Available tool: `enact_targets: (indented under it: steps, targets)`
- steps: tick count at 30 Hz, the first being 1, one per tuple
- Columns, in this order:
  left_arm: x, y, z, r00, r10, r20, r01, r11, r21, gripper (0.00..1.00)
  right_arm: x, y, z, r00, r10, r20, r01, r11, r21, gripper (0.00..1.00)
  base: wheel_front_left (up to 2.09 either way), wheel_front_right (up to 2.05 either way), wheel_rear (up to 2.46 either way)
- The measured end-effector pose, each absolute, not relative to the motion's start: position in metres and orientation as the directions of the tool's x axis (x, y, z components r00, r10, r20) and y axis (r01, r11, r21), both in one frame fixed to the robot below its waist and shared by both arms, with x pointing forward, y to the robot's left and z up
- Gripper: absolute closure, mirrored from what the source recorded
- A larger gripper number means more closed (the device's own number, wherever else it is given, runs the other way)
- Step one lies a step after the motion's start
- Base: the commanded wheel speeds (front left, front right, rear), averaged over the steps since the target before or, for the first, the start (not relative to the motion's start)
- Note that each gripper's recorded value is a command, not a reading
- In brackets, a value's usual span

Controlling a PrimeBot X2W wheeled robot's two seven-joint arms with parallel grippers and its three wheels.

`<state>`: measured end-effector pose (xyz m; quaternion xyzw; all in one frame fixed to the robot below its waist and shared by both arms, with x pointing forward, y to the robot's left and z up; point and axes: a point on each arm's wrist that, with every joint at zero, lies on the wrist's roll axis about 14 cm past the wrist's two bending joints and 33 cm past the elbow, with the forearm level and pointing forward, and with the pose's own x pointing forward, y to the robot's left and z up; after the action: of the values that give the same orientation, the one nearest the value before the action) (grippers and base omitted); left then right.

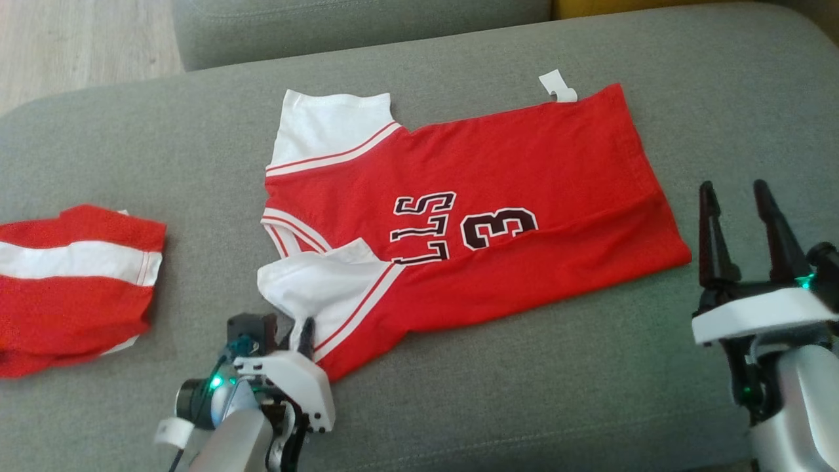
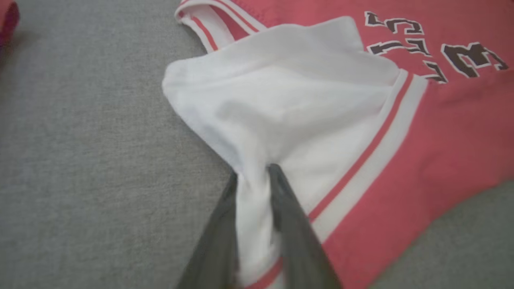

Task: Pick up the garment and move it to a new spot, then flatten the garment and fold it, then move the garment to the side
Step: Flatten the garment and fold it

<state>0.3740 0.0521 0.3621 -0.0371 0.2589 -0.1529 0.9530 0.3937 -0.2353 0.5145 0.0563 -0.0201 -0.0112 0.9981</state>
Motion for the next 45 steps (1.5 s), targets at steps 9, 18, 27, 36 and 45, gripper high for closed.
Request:
enact_targets:
  steps: [9,18,27,36,45]
  targets:
    - [0.385,0.060,0.374,0.872,-0.284,-0.399,0.255,0.959,-0.124,1.00,0.390,-0.256,0.452,0.962,-0.126,-0.244,0.166,0.974,0.152,0.00,0.00,0.00,0.00]
    - [0.413,0.063,0.408,0.924,-0.287,-0.253,0.277,0.958,-0.075,1.00,0.401,-0.258,0.397,0.868,-0.135,-0.478,0.237,0.958,0.160,0.00,0.00,0.00,0.00]
    - [0.411,0.059,0.403,0.913,-0.313,-0.261,0.304,0.950,-0.076,1.00,0.412,-0.249,0.369,0.806,-0.106,-0.583,0.231,0.962,0.145,0.00,0.00,0.00,0.00]
    - [0.420,0.059,0.398,0.906,-0.324,-0.273,0.315,0.946,-0.076,1.00,0.427,-0.250,0.361,0.773,-0.085,-0.628,0.204,0.972,0.119,0.67,0.00,0.00,0.00]
    - [0.425,0.063,0.399,0.906,-0.321,-0.275,0.320,0.946,-0.050,1.00,0.432,-0.245,0.365,0.779,-0.060,-0.624,0.197,0.968,0.153,1.00,0.00,0.00,0.00]
